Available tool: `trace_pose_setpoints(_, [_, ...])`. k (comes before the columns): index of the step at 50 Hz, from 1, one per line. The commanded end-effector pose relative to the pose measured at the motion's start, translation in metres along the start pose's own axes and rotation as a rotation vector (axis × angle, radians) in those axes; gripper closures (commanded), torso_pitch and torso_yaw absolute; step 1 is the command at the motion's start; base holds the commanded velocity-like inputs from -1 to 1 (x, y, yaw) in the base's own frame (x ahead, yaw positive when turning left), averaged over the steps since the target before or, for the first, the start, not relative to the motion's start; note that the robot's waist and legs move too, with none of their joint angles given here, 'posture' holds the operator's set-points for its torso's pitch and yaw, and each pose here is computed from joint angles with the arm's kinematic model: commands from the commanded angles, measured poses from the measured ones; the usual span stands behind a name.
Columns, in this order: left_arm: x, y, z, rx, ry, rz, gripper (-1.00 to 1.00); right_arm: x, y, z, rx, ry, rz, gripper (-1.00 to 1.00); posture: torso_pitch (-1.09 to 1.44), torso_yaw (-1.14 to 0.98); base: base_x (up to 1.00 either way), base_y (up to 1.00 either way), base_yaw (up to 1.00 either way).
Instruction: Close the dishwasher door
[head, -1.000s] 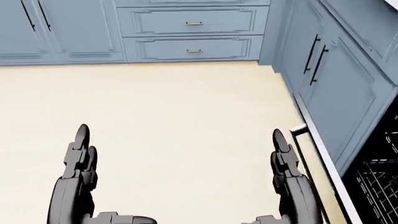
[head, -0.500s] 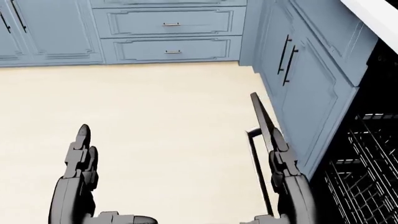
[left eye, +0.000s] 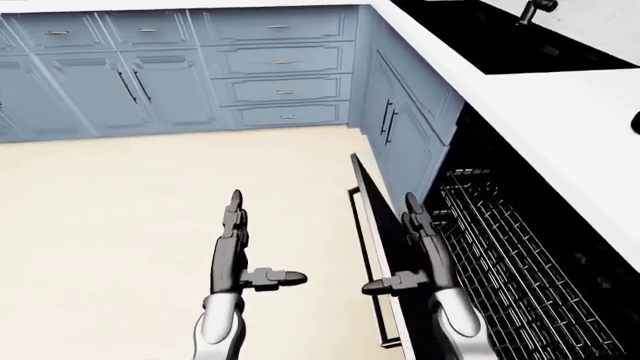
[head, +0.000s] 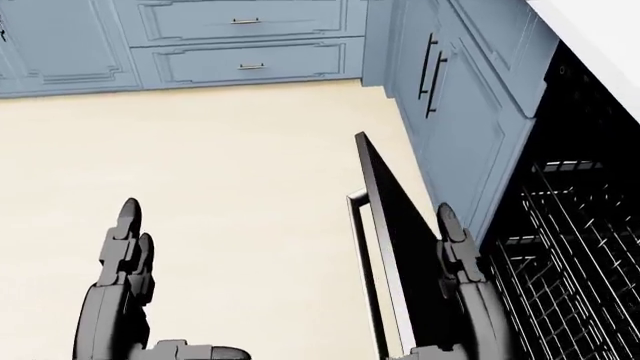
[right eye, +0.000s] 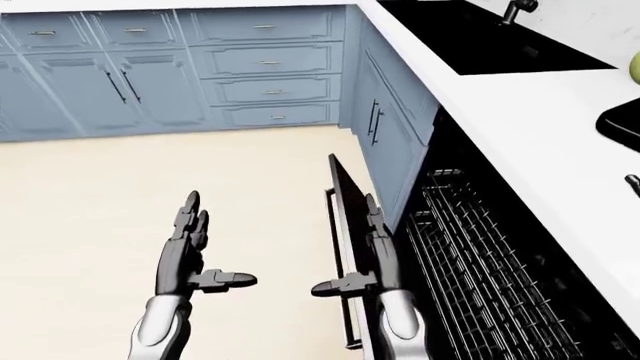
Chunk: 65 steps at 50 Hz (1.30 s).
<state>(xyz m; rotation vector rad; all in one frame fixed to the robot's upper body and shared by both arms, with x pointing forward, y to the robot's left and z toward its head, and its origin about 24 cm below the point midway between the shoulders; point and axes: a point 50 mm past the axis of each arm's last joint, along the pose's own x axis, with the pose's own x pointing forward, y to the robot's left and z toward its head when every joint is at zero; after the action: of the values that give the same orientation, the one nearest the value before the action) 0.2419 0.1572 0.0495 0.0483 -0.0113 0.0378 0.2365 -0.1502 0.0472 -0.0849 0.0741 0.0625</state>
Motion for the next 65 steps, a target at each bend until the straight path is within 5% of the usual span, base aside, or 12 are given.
trace_pose_setpoints(1, [0.003, 0.007, 0.018, 0.011, -0.093, 0.026, -1.00, 0.002, 0.005, 0.017, 0.006, -0.088, 0.019, -1.00, 0.00, 0.00, 0.00, 0.00, 0.00])
trace_pose_setpoints(13, [0.003, 0.007, 0.018, 0.011, -0.092, 0.025, -1.00, 0.012, 0.012, 0.032, 0.025, -0.098, 0.035, -1.00, 0.00, 0.00, 0.00, 0.00, 0.00])
trace_pose_setpoints(36, [0.005, 0.012, 0.018, 0.007, -0.092, 0.040, -1.00, 0.070, 0.089, 0.035, 0.045, -0.043, 0.273, -1.00, 0.00, 0.00, 0.00, 0.00, 0.00])
trace_pose_setpoints(47, [0.004, 0.011, 0.018, 0.005, -0.092, 0.038, -1.00, 0.103, 0.114, -0.016, 0.088, 0.082, 0.381, -1.00, 0.00, 0.00, 0.00, 0.00, 0.00])
trace_pose_setpoints(65, [0.007, 0.016, 0.021, -0.003, -0.091, 0.048, -1.00, 0.067, 0.106, -0.086, 0.205, 0.379, 0.384, -1.00, 0.00, 0.00, 0.00, 0.00, 0.00])
